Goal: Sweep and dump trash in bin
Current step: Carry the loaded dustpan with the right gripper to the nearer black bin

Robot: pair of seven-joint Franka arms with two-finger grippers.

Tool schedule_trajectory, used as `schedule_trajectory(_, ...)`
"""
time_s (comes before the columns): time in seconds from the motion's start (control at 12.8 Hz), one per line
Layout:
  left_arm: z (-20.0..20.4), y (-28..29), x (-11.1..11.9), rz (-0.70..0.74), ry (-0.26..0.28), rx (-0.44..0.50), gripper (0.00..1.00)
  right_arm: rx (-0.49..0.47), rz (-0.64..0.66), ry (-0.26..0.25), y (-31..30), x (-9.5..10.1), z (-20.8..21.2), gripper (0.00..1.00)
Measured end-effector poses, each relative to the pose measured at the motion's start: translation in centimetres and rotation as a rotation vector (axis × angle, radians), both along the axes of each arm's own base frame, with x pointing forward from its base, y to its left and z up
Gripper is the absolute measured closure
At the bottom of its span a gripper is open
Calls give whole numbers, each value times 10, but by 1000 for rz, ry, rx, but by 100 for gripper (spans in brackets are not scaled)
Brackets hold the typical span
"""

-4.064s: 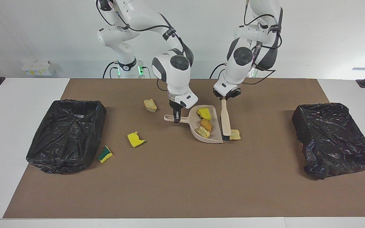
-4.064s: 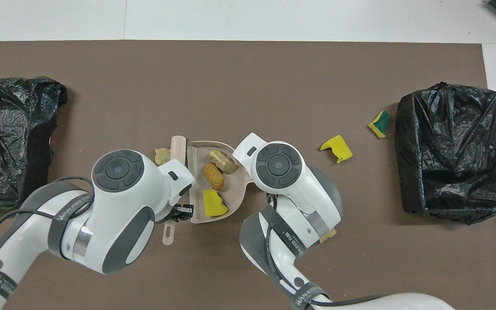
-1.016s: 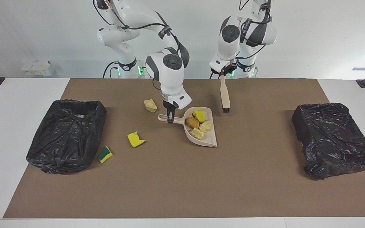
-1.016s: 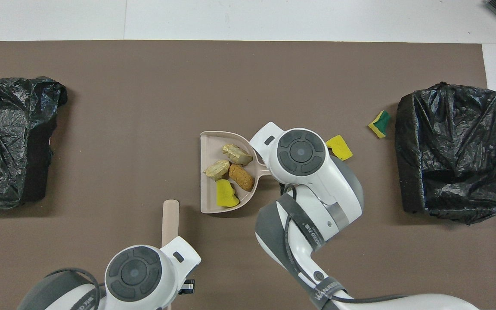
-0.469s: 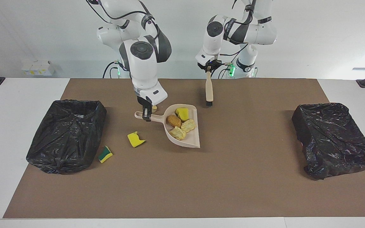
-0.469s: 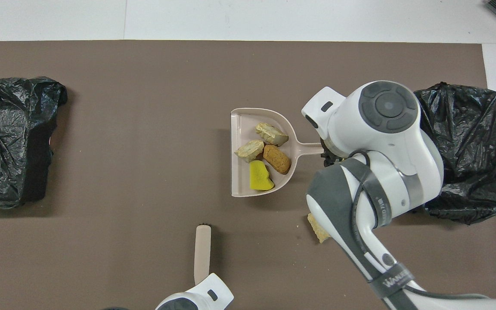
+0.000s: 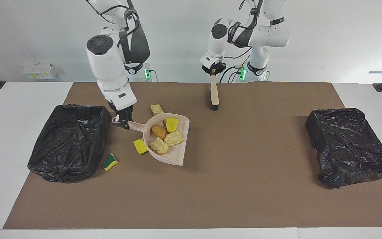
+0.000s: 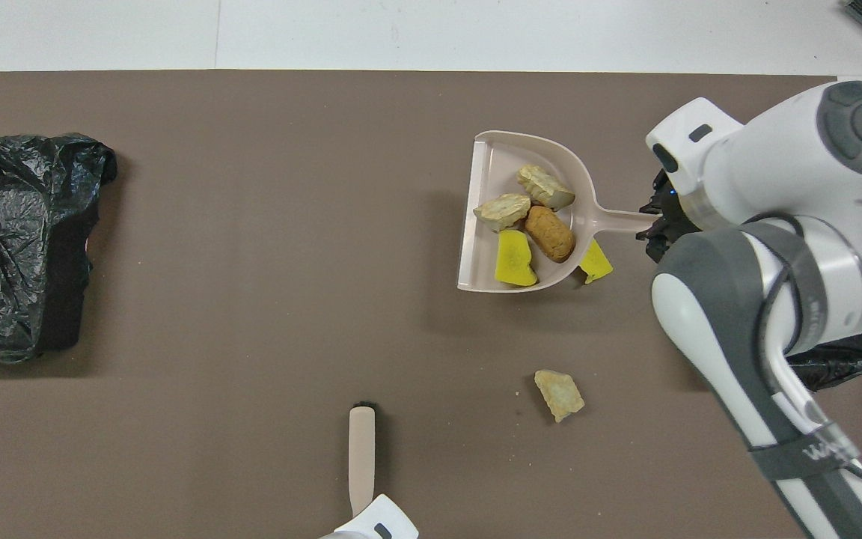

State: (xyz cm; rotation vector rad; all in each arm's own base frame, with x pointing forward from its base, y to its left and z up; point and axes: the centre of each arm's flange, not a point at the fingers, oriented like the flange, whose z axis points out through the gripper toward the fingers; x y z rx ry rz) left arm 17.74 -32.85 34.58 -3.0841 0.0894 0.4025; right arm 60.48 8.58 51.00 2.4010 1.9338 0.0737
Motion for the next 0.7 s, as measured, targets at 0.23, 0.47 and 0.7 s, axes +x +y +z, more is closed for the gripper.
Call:
schedule_trajectory(0.23, 0, -1, -1, 55, 14, -16, 73, 12, -4, 12, -61, 3, 19, 68)
schedule_trajectory(0.47, 0, -1, -1, 70, 18, -17, 73, 8, -24, 22, -137, 0, 29, 68)
schedule_trajectory(0.7, -1, 1, 0, 83, 25, -19, 73, 2, -70, 26, -211, -11, 29, 68)
